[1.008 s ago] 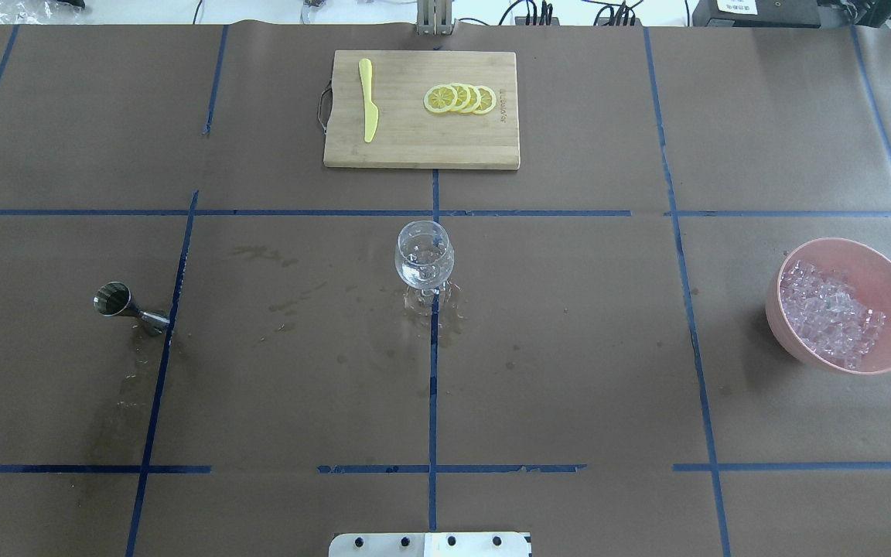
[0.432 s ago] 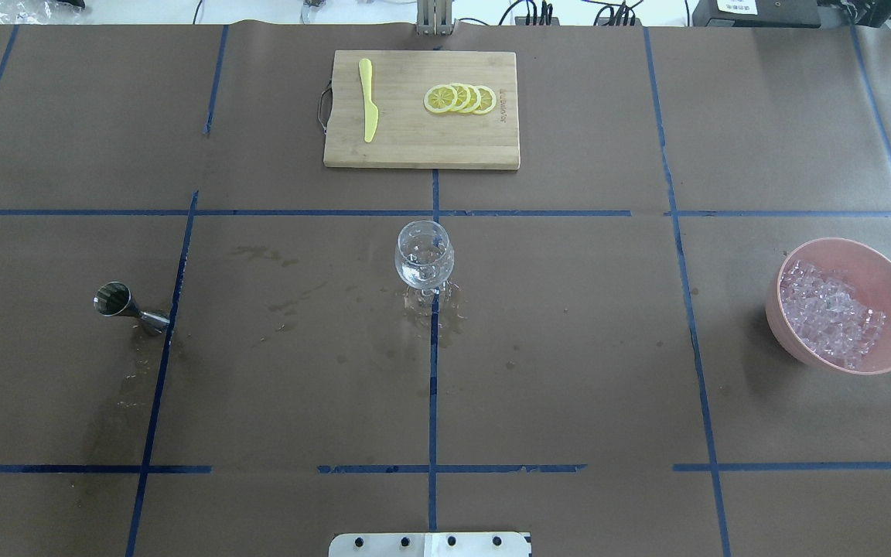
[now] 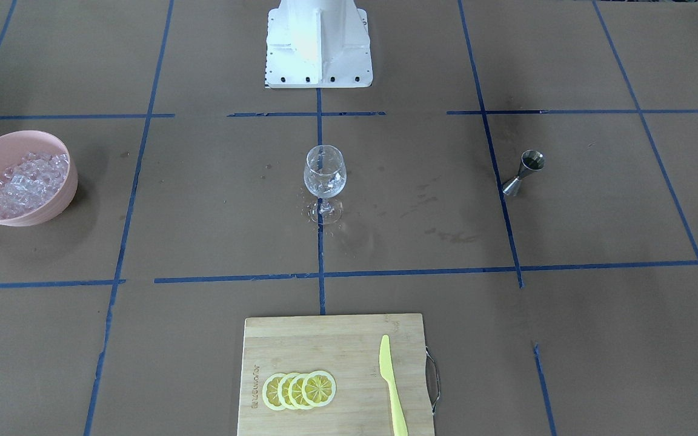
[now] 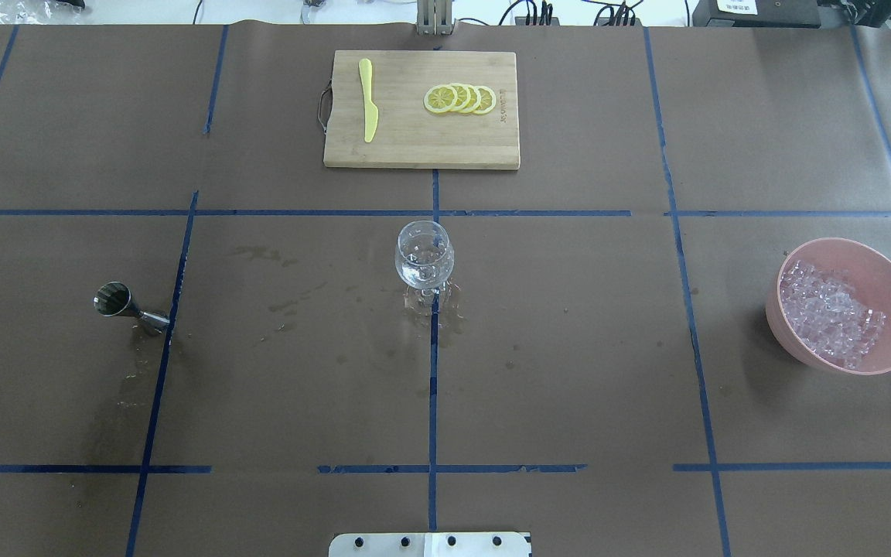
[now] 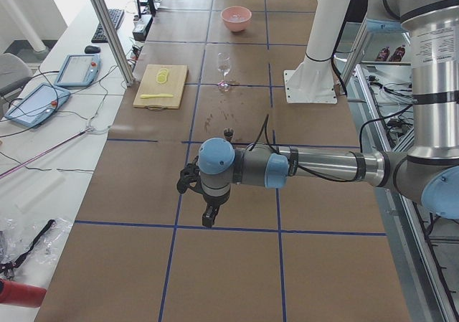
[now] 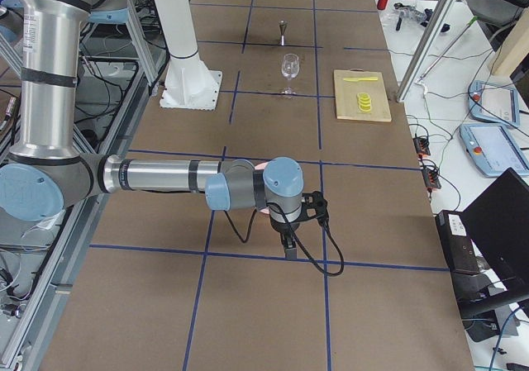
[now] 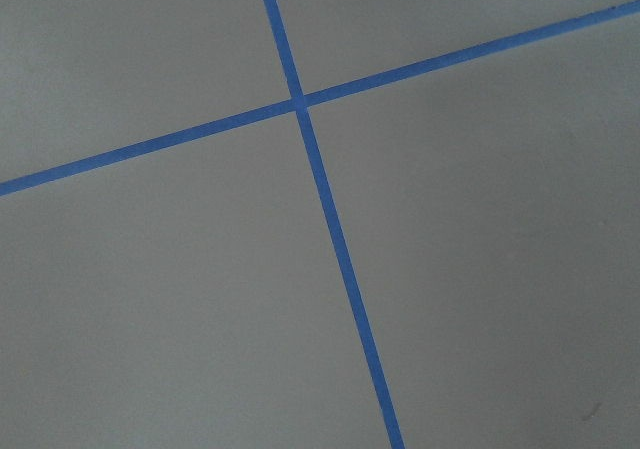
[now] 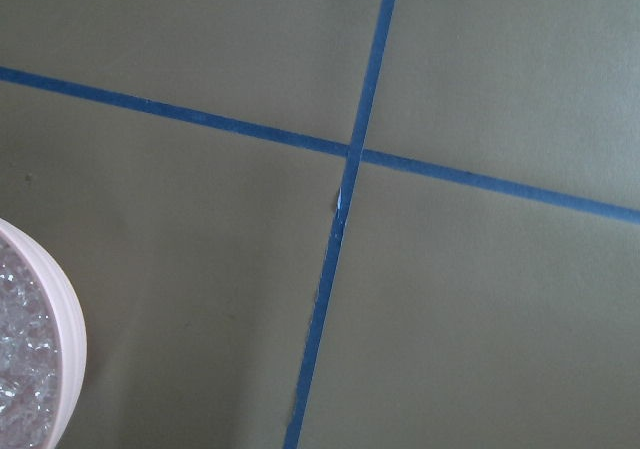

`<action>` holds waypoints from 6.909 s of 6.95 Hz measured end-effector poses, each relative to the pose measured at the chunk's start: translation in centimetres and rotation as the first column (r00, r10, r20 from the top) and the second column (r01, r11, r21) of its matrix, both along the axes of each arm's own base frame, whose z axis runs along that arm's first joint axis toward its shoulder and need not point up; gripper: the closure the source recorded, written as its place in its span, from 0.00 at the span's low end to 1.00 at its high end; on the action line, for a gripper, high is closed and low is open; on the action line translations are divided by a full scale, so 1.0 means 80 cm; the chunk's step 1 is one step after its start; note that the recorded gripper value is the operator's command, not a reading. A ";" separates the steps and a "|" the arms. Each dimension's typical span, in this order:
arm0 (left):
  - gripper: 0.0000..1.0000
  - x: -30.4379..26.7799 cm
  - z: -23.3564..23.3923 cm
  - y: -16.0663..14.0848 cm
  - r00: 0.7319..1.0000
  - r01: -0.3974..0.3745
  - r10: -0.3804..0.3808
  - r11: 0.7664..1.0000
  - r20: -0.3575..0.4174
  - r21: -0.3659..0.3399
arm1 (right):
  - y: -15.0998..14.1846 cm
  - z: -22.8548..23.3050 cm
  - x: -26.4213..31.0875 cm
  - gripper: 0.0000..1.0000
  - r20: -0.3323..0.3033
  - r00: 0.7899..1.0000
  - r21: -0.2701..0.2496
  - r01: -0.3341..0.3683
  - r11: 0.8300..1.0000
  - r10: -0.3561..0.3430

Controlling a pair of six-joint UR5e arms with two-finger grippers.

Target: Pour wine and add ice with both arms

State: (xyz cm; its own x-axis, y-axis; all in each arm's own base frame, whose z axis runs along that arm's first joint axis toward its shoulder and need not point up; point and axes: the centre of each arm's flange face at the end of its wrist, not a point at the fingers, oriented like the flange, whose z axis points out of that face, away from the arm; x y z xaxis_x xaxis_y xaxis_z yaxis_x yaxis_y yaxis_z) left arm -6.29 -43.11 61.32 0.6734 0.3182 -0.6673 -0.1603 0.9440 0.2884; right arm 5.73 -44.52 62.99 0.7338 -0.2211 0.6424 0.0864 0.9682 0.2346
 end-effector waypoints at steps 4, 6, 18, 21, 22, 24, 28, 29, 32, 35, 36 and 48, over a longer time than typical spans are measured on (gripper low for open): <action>0.00 0.001 -0.010 -0.006 1.000 -0.001 0.007 0.973 -0.025 0.229 | -0.002 0.002 0.000 0.00 0.003 1.000 0.040 0.000 0.999 -0.001; 0.00 0.001 -0.041 -0.013 0.999 0.025 -0.010 0.893 -0.035 0.449 | -0.002 0.000 0.000 0.00 0.002 1.000 0.045 0.002 0.999 -0.002; 0.00 0.282 -0.247 0.045 0.860 0.482 -0.288 0.728 -0.421 0.487 | -0.002 -0.022 -0.004 0.00 0.058 0.998 0.027 -0.036 0.999 0.034; 0.00 0.403 -0.238 0.110 0.770 0.625 -0.445 0.670 -0.456 0.401 | 0.000 -0.022 -0.004 0.00 0.058 0.998 0.028 -0.036 0.999 0.035; 0.00 0.432 -0.224 0.131 0.737 0.669 -0.500 0.639 -0.455 0.380 | 0.001 -0.022 -0.004 0.00 0.058 0.998 0.027 -0.036 0.999 0.035; 0.00 0.475 -0.184 0.163 0.687 0.726 -0.578 0.574 -0.441 0.378 | 0.001 -0.021 -0.004 0.00 0.057 0.998 0.025 -0.036 0.999 0.035; 0.00 0.523 -0.145 0.186 0.666 0.746 -0.610 0.535 -0.430 0.396 | 0.002 -0.018 -0.003 0.00 0.056 0.998 0.020 -0.036 0.999 0.035; 0.00 0.531 -0.134 0.188 0.671 0.741 -0.611 0.536 -0.420 0.405 | 0.002 -0.017 -0.003 0.00 0.056 0.998 0.019 -0.036 0.999 0.035; 0.34 0.574 -0.107 0.187 0.661 0.750 -0.625 0.545 -0.415 0.375 | 0.002 -0.015 -0.003 0.00 0.055 0.998 0.017 -0.036 0.999 0.035; 0.52 0.584 -0.101 0.187 0.653 0.757 -0.633 0.541 -0.416 0.366 | 0.002 -0.016 -0.003 0.00 0.055 0.998 0.018 -0.036 0.999 0.035; 0.53 0.582 -0.100 0.186 0.645 0.764 -0.639 0.530 -0.419 0.369 | 0.002 -0.016 -0.003 0.00 0.055 0.998 0.018 -0.036 0.999 0.035; 1.00 0.567 -0.143 0.184 0.651 0.758 -0.602 0.488 -0.463 0.432 | -0.002 -0.022 -0.003 0.00 0.056 0.998 0.029 -0.036 0.999 0.034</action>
